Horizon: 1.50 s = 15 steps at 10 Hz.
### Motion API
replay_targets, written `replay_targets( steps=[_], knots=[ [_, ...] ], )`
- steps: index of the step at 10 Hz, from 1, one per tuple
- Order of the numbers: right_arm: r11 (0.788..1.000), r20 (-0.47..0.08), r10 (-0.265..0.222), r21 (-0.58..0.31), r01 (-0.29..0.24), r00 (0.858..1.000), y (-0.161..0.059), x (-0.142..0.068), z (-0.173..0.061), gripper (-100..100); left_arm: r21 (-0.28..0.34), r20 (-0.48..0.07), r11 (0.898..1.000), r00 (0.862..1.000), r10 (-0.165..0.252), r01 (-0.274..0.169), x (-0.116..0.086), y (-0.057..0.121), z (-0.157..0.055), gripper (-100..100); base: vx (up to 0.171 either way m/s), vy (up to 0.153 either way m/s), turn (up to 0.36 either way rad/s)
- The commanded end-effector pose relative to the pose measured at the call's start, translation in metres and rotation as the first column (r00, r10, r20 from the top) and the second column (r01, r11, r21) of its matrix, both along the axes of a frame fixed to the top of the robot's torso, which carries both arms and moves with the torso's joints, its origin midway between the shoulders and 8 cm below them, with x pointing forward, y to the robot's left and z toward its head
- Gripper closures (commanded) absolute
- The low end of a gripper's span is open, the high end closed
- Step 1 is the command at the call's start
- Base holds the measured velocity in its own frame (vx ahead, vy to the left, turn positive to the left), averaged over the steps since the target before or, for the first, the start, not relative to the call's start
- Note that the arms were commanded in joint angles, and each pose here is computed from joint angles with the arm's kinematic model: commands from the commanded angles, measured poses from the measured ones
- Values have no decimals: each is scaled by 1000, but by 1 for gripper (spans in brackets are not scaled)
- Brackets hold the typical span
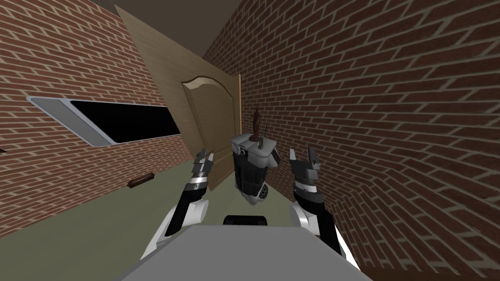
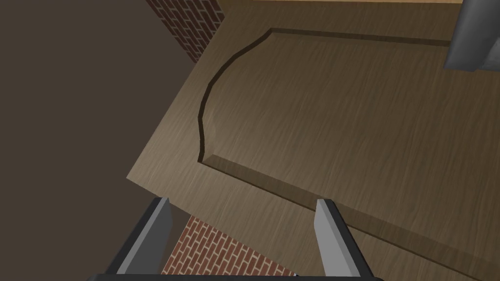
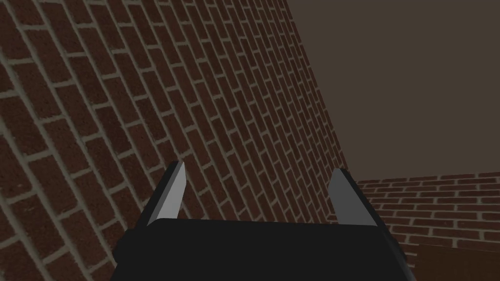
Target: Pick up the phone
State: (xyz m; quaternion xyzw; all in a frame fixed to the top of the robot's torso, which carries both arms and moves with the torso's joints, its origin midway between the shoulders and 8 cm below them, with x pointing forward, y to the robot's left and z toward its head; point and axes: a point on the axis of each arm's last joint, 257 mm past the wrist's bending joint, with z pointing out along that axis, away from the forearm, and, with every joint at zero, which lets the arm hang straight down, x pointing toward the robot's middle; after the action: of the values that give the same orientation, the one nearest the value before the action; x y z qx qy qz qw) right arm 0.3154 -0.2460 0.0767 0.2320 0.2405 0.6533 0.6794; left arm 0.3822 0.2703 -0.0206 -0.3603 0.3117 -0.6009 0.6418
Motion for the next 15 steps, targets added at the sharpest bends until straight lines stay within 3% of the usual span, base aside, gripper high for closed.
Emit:
replay_targets(
  steps=[1,7,12,15],
  knots=[
    [998,-14,23,-53,-24,1000,10,2,-5,-100,0,0,1000,1000,0,0,0,0,0,0,-41,32,116],
    [973,-58,88,-210,-98,994,37,6,-19,-100,0,0,1000,1000,0,0,0,0,0,0,-41,22,83],
    [914,-113,142,-366,-174,983,61,7,-39,-100,0,0,1000,1000,0,0,0,0,0,0,-46,29,112],
    [869,-146,166,-447,-215,975,73,7,-52,-100,0,0,1000,1000,0,0,0,0,0,0,-36,31,103]
  ],
)
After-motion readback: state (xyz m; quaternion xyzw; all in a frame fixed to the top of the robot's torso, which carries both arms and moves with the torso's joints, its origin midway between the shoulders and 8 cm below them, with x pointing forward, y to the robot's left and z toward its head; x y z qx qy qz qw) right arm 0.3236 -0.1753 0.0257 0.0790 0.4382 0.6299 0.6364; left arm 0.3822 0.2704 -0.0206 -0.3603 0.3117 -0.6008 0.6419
